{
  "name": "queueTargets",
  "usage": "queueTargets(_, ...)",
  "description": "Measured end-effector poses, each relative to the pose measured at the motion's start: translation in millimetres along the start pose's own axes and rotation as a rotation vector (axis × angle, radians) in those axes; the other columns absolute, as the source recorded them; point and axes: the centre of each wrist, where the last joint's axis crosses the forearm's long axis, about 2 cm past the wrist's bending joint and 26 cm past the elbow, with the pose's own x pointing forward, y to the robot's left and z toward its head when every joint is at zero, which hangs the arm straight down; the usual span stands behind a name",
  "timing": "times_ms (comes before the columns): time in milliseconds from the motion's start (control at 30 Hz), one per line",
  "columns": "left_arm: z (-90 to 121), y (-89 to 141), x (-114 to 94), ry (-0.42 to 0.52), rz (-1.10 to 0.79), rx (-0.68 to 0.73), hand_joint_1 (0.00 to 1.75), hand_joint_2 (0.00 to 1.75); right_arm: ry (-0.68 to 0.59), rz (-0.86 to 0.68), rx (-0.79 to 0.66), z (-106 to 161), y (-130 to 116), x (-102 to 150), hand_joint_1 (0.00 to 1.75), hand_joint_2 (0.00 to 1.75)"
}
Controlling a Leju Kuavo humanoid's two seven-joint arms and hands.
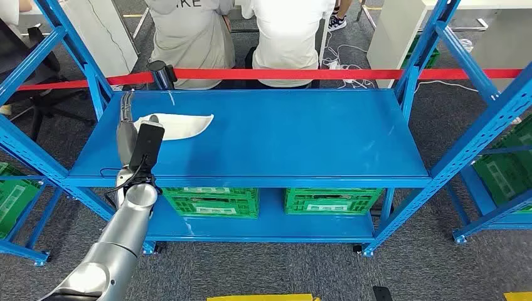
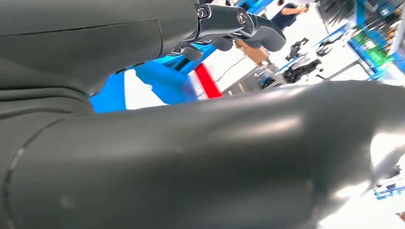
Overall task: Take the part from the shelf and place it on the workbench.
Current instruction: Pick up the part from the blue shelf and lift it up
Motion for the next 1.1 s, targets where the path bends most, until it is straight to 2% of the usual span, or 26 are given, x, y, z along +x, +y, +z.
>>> queueTargets(467, 9, 1, -8, 0.035, 0.002, 0.009, 0.0, 0.0, 0.01, 0.019, 0.016, 1, 3, -1, 0.0, 0.0)
queueTargets(667, 8, 1, -8, 0.03, -0.006, -0.043, 0.0, 0.0, 0.016, 0.02, 0.03, 1, 5, -1, 0.0, 0.0)
queueTargets(800, 0, -1, -2, 0.026, -0.053, -0.133, 0.0, 1.75, 0.03, 0.007, 0.044, 1, 9, -3, 0.0, 0.0)
queueTargets(933, -20, 6, 5, -0.019, -0.141, -0.193, 0.0, 1.75, 0.036, -0.005, 0.071, 3, 20, -4, 0.0, 0.0)
queueTargets(1100, -35, 13, 9, -0.058, -0.25, -0.238, 0.0, 1.75, 0.035, -0.015, 0.088, 5, 29, -6, 0.0, 0.0)
